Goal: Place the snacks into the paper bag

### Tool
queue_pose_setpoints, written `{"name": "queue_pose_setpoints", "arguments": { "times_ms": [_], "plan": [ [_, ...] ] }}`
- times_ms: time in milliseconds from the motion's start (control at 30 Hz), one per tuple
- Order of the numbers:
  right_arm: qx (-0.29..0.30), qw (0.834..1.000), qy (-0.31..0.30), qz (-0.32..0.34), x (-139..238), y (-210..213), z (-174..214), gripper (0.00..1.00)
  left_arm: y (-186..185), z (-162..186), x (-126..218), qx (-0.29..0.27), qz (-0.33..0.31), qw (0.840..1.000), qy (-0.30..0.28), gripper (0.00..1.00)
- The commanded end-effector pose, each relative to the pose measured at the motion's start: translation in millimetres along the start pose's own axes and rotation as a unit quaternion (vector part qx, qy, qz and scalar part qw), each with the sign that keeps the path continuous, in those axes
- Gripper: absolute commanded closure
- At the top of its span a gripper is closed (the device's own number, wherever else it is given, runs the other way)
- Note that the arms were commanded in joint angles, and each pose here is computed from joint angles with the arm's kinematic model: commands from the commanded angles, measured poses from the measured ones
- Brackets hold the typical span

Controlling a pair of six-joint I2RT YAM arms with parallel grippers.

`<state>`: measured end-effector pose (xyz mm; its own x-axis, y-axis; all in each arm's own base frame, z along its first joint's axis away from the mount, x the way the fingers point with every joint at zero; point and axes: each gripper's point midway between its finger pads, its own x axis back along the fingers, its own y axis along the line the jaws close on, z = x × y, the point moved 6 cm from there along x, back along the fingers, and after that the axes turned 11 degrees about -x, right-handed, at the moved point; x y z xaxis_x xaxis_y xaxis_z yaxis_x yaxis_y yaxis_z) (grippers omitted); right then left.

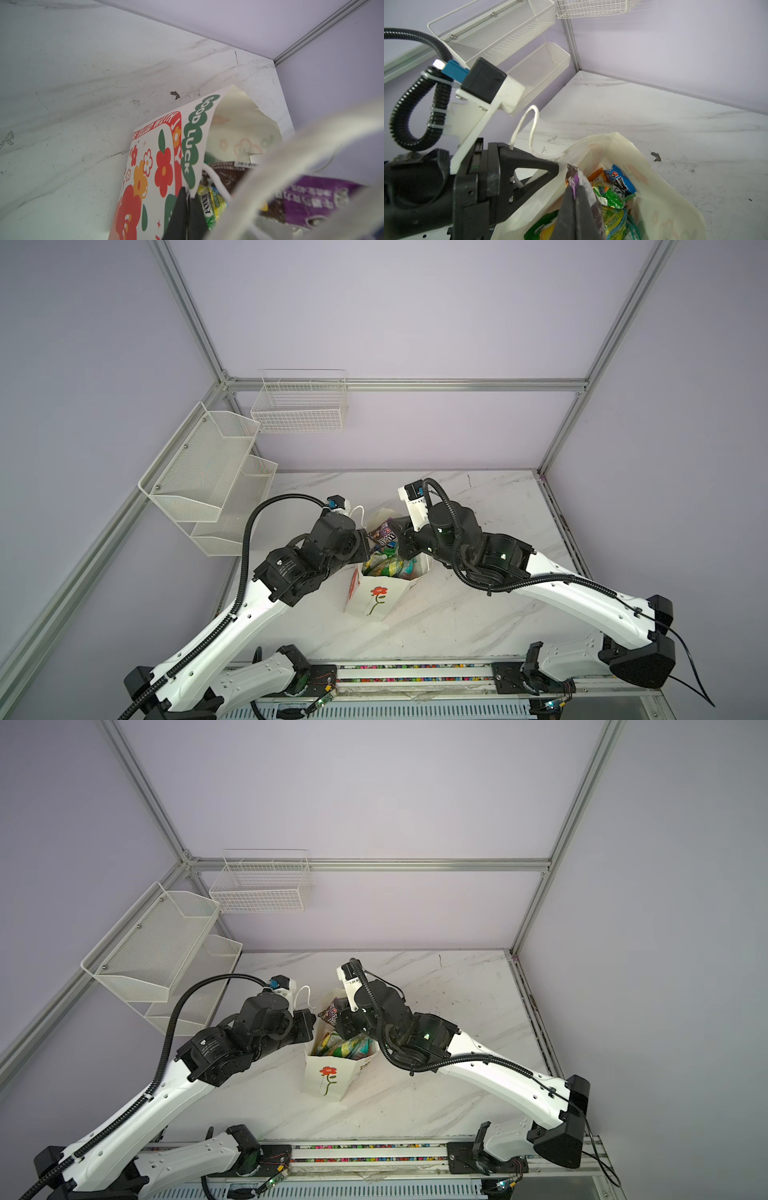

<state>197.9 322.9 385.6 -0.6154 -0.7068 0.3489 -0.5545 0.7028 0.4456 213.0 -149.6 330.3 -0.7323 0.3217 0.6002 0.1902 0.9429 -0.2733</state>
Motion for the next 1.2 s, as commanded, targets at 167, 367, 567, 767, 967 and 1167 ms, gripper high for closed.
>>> {"name": "queue_pose_setpoints", "arguments": {
  "times_ms": [167,367,567,767,967,1167],
  "plan": [
    [0.012,1.0,0.003,0.018,-9.1,2.0,1.2,1.0,-4.0,-17.0,14.6,0.015,0.022,0.998,-0.049,1.0],
    [0.012,0.999,0.006,0.03,-15.1,0.4,6.0,1.0,-3.8,-17.2,15.1,0.016,0.022,0.998,-0.049,1.0],
    [0.014,0.999,0.015,0.038,-22.4,-0.8,11.2,1.0,-3.9,-16.9,14.9,0.016,0.023,0.998,-0.049,1.0],
    [0.014,0.999,0.02,0.045,-27.6,-0.8,14.5,1.0,-3.3,-16.3,14.7,0.016,0.022,0.998,-0.048,1.0],
    [0.017,0.998,0.023,0.047,-31.0,1.1,16.1,1.0,-2.8,-16.4,15.8,0.016,0.022,0.998,-0.051,1.0],
    [0.017,0.998,0.026,0.057,-36.4,1.1,19.1,1.0,-2.7,-16.5,17.1,0.016,0.022,0.998,-0.051,1.0]
  ]
}}
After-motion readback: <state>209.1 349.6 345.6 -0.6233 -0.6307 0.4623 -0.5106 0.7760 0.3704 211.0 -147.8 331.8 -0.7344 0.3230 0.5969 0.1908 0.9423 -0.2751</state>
